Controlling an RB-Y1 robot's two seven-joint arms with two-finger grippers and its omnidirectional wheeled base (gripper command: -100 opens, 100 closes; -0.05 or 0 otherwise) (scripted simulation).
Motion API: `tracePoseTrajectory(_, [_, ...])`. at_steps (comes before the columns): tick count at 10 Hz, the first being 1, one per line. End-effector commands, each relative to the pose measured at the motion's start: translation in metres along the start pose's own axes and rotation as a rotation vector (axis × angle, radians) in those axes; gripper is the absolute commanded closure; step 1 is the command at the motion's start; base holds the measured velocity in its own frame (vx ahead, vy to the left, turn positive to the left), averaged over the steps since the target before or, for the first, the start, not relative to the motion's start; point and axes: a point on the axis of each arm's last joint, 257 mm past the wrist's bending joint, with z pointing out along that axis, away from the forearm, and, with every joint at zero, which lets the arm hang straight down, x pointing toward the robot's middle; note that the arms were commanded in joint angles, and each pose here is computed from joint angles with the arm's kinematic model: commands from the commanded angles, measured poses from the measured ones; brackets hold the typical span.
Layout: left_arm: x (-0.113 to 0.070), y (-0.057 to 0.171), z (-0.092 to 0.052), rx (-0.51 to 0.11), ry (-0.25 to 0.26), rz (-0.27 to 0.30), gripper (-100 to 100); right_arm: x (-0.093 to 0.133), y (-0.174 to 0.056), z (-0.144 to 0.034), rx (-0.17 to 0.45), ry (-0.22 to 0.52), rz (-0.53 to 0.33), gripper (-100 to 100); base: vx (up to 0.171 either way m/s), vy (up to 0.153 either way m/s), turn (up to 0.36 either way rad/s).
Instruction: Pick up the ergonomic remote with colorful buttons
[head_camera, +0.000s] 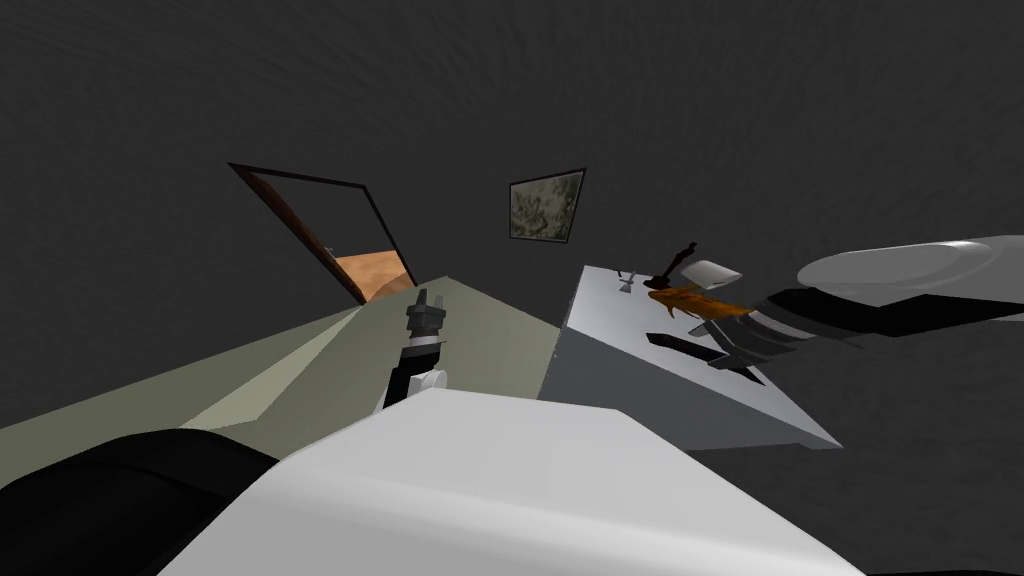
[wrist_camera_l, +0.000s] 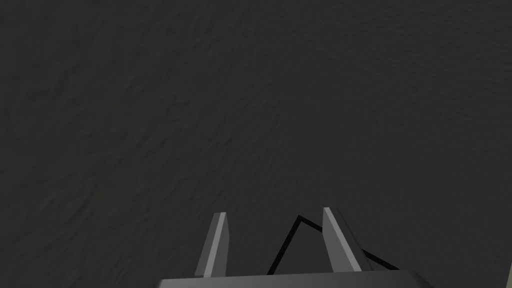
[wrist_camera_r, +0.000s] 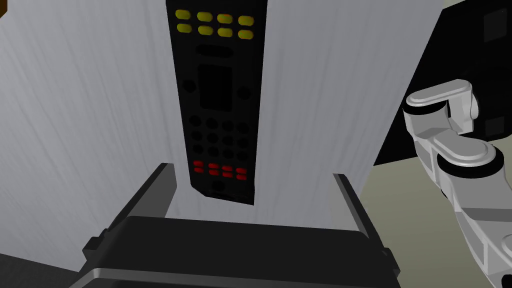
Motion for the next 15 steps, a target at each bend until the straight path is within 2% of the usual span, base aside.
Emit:
tracePoseTrajectory(1, [0.000,0.000,0.000,0.000,0.000,0.000,0,0.016,0.003,0.002,-0.005,0.048,0.003,-100,0.087,-0.077,0.008])
tracePoseTrajectory(2, [0.000,0.000,0.000,0.000,0.000,0.000,0,0.009,0.002,0.002,-0.003,0.029,0.001,-100,0.012,-0.012,0.003])
tracePoseTrajectory(3, [0.000,0.000,0.000,0.000,0.000,0.000,0,0.010,0.002,0.002,-0.002,0.033,0.002,0,0.000,0.000,0.000])
tracePoseTrajectory(4, [0.000,0.000,0.000,0.000,0.000,0.000,0,0.025,0.008,0.014,0.000,0.035,0.016,-100,0.002,0.011,0.049])
tracePoseTrajectory(7, [0.000,0.000,0.000,0.000,0.000,0.000,0,0.030,0.012,0.018,0.001,0.035,0.022,-100,0.010,0.025,0.050])
tracePoseTrajectory(8, [0.000,0.000,0.000,0.000,0.000,0.000,0,0.030,0.012,0.018,0.001,0.035,0.021,100,0.000,0.000,0.000])
tracePoseTrajectory(12, [0.000,0.000,0.000,0.000,0.000,0.000,0,0.030,0.011,0.017,0.004,0.036,0.021,100,0.000,0.000,0.000])
tracePoseTrajectory(13, [0.000,0.000,0.000,0.000,0.000,0.000,0,0.030,0.011,0.017,0.004,0.036,0.021,0,0.000,0.000,0.000])
tracePoseTrajectory(14, [0.000,0.000,0.000,0.000,0.000,0.000,0,0.035,0.013,0.022,0.001,0.036,0.025,100,0.003,0.000,0.015])
tracePoseTrajectory(15, [0.000,0.000,0.000,0.000,0.000,0.000,0,0.020,0.006,0.010,-0.001,0.034,0.011,100,-0.007,-0.013,-0.093])
